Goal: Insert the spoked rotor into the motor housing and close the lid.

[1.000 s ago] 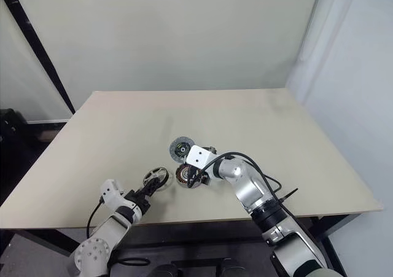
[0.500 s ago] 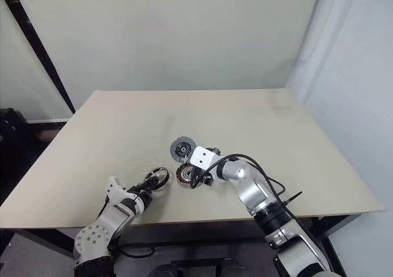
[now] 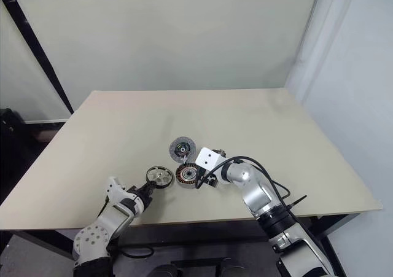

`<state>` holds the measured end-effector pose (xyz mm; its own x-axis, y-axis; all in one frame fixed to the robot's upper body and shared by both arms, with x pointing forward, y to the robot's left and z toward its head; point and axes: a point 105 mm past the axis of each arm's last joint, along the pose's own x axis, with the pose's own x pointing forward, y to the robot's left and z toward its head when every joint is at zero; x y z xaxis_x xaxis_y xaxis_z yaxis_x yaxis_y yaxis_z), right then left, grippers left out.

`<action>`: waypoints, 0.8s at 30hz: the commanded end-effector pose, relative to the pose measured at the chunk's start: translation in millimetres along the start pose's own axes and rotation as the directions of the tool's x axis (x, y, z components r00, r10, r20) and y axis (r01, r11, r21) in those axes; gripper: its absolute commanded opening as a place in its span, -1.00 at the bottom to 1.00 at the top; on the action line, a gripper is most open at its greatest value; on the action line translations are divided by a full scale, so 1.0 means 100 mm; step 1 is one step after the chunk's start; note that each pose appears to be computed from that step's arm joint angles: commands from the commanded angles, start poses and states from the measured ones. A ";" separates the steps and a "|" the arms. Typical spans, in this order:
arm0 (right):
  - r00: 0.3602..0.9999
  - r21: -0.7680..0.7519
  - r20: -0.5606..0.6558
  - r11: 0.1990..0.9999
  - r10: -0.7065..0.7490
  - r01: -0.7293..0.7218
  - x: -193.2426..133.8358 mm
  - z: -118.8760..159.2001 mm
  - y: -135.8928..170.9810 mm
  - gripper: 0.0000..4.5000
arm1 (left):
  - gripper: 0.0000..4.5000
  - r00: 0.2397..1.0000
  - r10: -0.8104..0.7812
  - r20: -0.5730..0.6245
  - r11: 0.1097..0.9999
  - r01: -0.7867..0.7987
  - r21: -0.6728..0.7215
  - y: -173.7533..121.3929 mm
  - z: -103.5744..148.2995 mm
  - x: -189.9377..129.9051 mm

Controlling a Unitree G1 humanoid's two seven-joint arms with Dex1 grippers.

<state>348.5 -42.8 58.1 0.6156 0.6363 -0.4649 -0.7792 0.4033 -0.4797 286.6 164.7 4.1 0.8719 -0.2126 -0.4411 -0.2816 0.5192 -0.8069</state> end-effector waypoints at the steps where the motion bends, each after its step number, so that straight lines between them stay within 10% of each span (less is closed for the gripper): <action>1: 0.998 -0.013 0.042 0.999 -0.047 0.048 -0.06 0.12 -0.12 1.00 | -0.86 0.978 -0.209 0.008 0.978 0.209 -0.005 -0.31 0.07 -0.19; 12: 0.998 0.013 -0.050 0.999 -0.035 0.036 -0.11 -0.11 -0.10 1.00 | -0.86 0.877 -0.473 -0.086 0.881 0.469 -0.061 -0.77 -0.08 -0.35; 24: 0.993 0.044 -0.097 0.997 -0.067 0.071 -0.23 -0.22 -0.10 1.00 | -0.86 0.906 -0.385 -0.177 0.923 0.381 -0.059 -0.77 -0.30 0.23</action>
<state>339.3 -75.7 37.7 0.6360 0.5358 -0.5553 -0.7714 0.4613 -0.4384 309.3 95.4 37.7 0.8175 -0.5453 -0.1855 0.0188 0.3471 -0.9376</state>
